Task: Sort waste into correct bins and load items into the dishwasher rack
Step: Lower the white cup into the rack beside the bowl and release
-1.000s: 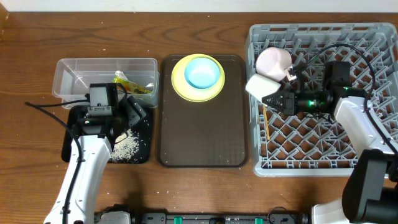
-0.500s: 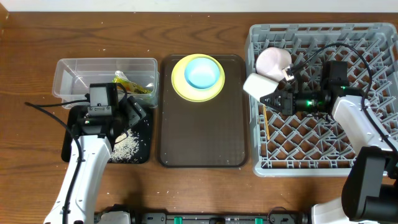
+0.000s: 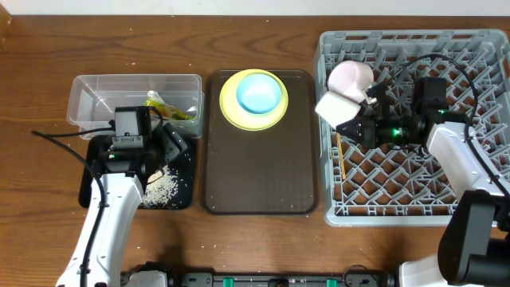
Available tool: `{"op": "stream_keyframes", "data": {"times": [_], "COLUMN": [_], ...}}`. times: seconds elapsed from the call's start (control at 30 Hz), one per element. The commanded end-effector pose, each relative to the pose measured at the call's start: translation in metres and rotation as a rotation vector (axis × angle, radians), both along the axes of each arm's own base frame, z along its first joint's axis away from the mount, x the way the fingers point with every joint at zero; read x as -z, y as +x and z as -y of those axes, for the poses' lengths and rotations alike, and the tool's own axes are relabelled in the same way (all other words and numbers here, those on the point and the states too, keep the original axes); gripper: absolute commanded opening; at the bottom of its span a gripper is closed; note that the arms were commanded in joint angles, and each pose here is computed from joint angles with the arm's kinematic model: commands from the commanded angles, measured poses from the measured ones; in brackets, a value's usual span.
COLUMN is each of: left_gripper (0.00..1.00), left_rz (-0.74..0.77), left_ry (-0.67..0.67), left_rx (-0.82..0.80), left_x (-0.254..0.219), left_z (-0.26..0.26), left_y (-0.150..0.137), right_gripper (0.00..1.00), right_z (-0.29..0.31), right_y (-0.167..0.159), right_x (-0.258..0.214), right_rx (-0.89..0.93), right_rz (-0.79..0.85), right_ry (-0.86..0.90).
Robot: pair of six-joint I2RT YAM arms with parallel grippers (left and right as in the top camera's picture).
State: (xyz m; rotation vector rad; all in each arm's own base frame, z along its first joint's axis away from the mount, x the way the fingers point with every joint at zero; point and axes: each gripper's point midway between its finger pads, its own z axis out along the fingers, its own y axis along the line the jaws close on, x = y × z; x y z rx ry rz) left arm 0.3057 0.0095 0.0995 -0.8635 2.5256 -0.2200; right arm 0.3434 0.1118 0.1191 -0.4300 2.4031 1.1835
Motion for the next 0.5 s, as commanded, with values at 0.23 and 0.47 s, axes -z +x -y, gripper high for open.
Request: {"op": "stream_keyframes", "data": {"times": [0.23,0.47], "left_gripper": [0.87,0.87], "left_rz": [-0.001,-0.001], "left_ry": [0.008,0.008], "left_rx": [-0.013,-0.013], "left_x": [0.000,0.000], "left_z": [-0.003,-0.003], "left_y": [-0.002,-0.002], "right_gripper": [0.02,0.01], "right_z": [0.020,0.029], "right_y": [-0.019,-0.033], "right_x": [0.058,0.067], "right_rx": [0.043,0.048], "right_rz": [-0.166,-0.238], "right_ry": [-0.239,-0.308]}}
